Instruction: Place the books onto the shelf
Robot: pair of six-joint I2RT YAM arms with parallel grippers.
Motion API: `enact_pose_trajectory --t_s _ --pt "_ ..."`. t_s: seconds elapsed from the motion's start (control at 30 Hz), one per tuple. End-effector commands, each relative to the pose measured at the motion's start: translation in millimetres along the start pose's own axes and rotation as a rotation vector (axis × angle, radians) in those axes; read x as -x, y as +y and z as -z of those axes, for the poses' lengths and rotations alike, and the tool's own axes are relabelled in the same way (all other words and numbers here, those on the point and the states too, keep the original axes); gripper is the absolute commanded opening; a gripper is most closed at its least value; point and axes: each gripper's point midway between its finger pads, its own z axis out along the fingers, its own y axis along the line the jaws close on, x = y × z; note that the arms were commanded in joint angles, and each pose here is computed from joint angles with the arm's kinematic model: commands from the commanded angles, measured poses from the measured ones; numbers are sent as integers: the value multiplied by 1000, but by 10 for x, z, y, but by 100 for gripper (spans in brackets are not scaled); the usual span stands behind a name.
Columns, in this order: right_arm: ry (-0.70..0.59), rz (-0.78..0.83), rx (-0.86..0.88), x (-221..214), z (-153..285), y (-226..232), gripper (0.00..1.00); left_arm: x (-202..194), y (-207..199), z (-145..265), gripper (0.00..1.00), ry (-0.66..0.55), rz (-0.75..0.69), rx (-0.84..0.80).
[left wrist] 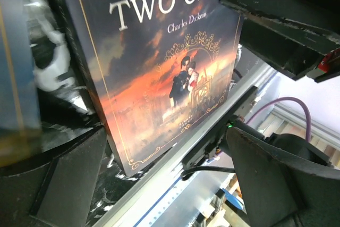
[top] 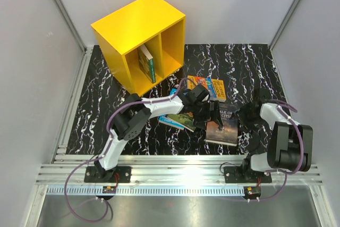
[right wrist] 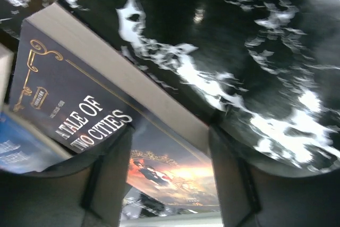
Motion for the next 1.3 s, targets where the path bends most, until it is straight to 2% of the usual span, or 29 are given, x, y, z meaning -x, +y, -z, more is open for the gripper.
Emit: enact_pose_trajectory --t_s 0.0,0.03,0.07,0.13,0.17,0.23,0.27,0.43,0.5,0.53,0.6,0.63,0.7,0.73,0.77,0.83,0.87,0.9,0.97,1.03,1.13,1.27 --pt "104 -42 267 -144 -149 468 62 -55 -213 244 99 9 -25 -59" --pt "124 -60 276 -169 -173 487 57 -57 -201 247 99 10 -26 -59" --pt "143 -61 300 -192 -151 534 42 -74 -188 246 99 16 -24 -57" --pt "145 -49 331 -178 -96 610 27 -74 -166 241 99 17 -24 -54" --pt "135 -34 364 -143 3 700 16 -88 -155 226 99 23 -24 -54" --pt "115 -6 413 -107 208 820 3 -83 -162 218 99 24 -19 -63" --pt "109 3 433 -98 293 866 0 -79 -171 216 99 22 -22 -69" --pt "54 36 549 -74 744 1053 0 -67 -180 286 99 -5 0 -94" --pt "67 38 571 -110 795 1071 0 16 -267 362 99 -50 15 -162" --pt "78 33 568 -146 772 1036 0 37 -280 376 99 -60 92 -187" --pt "92 29 574 -198 745 998 0 96 -225 406 99 -114 152 -274" --pt "110 18 565 -262 690 925 0 112 -200 409 99 -120 249 -305" --pt "131 8 570 -334 666 870 0 157 -239 453 99 -166 273 -421" --pt "140 -5 565 -389 639 805 0 182 -240 447 99 -166 335 -453" --pt "152 -15 565 -426 631 776 0 274 -415 566 99 -215 310 -566" --pt "169 -42 538 -498 572 663 0 287 -380 628 99 -230 427 -659" --pt "169 -49 541 -511 560 653 0 337 -419 717 99 -275 425 -769" --pt "190 -89 544 -565 517 607 0 368 -473 791 99 -268 478 -838" --pt "211 -106 581 -604 511 628 0 390 -513 836 99 -276 471 -934" --pt "185 -78 542 -579 450 566 0 389 -540 809 99 -264 458 -935" --pt "143 18 446 -511 361 443 0 342 -451 603 99 -247 447 -786" --pt "151 82 411 -485 288 422 0 290 -568 596 99 -222 399 -782"
